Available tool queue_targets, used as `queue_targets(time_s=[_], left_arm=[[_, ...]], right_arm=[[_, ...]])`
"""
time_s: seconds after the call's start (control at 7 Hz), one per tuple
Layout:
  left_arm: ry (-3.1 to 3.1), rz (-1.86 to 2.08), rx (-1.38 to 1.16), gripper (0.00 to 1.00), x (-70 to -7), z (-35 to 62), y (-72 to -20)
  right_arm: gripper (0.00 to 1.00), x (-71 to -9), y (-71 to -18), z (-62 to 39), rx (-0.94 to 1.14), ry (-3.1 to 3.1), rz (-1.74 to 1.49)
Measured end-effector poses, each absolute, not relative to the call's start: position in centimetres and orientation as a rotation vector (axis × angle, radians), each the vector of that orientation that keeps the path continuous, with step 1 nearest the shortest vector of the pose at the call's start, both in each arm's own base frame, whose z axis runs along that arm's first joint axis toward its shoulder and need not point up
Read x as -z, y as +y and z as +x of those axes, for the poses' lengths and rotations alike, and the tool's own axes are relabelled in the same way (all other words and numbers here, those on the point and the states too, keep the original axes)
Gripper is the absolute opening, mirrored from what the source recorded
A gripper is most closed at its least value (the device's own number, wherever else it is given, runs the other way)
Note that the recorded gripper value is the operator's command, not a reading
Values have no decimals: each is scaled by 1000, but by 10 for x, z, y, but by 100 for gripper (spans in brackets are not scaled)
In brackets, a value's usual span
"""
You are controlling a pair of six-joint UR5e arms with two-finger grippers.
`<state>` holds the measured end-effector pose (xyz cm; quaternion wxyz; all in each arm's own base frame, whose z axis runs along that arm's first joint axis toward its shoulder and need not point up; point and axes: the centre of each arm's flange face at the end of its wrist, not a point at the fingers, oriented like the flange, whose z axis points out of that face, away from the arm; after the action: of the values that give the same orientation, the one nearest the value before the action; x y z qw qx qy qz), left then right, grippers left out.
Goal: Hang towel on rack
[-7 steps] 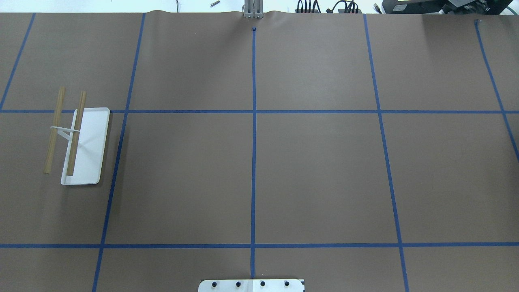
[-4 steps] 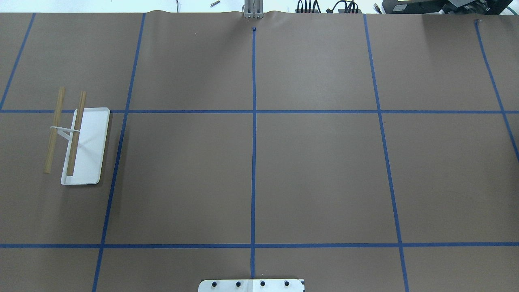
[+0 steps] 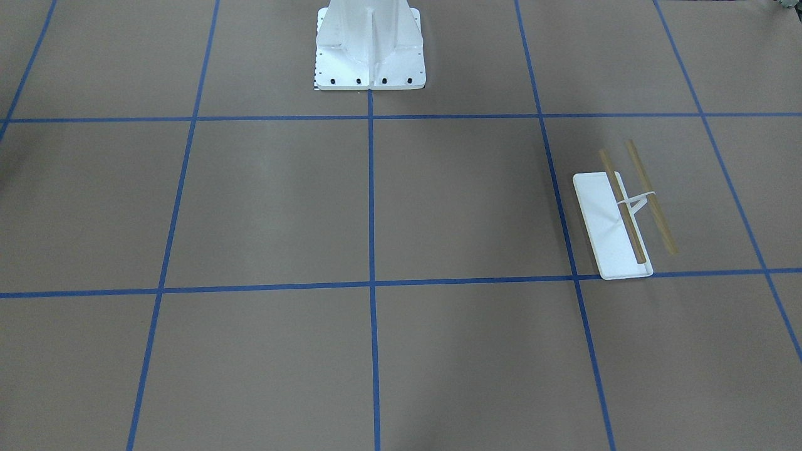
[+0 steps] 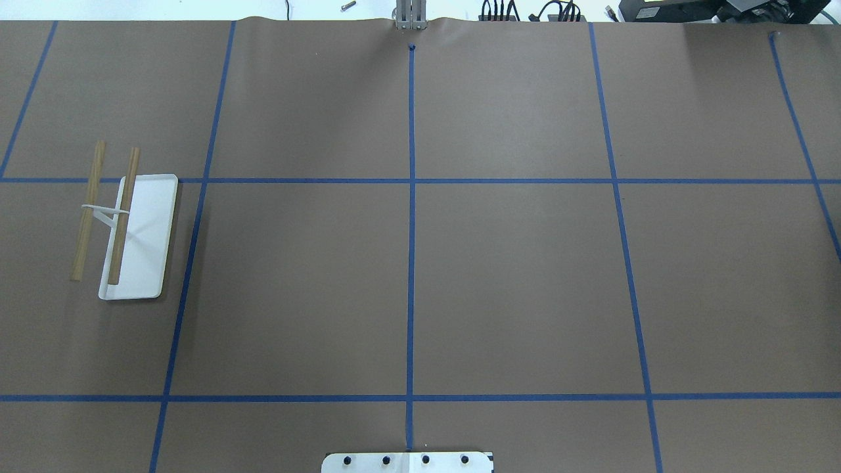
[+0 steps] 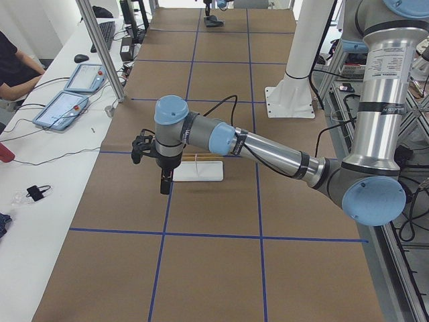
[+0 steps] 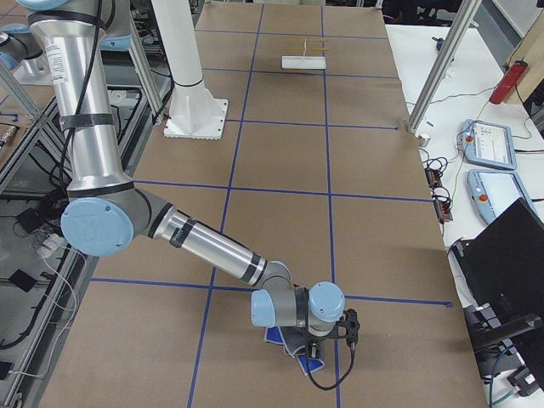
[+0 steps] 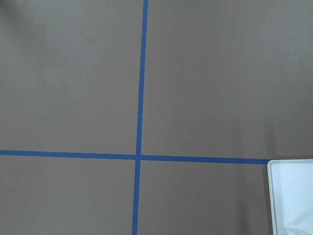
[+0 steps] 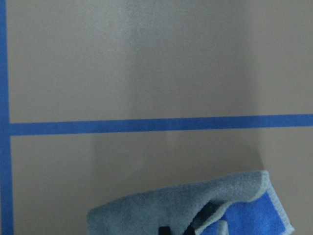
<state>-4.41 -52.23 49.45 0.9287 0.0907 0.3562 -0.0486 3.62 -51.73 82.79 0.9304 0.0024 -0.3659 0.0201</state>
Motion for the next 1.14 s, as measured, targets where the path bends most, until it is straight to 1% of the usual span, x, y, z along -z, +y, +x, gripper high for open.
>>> queue_targets(time_s=[0.14, 0.43, 0.57, 0.71, 0.86, 1.14], left_arm=[[730, 191, 98, 98, -492, -44, -523], [740, 201, 100, 98, -483, -43, -528], [766, 204, 129, 98, -468, -41, -536], [805, 202, 178, 98, -444, -36, -549], [849, 184, 231, 98, -416, -19, -562], [928, 113, 314, 98, -352, 49, -584]], right_arm=[[0, -814, -522, 35, -27, -780, 31], [0, -753, -542, 48, -13, -866, 136], [0, -717, -558, 66, -27, -921, 185], [0, -667, -583, 87, -41, -961, 229], [0, -603, -602, 92, -29, -979, 271], [0, -456, -616, 43, 32, -1006, 344]])
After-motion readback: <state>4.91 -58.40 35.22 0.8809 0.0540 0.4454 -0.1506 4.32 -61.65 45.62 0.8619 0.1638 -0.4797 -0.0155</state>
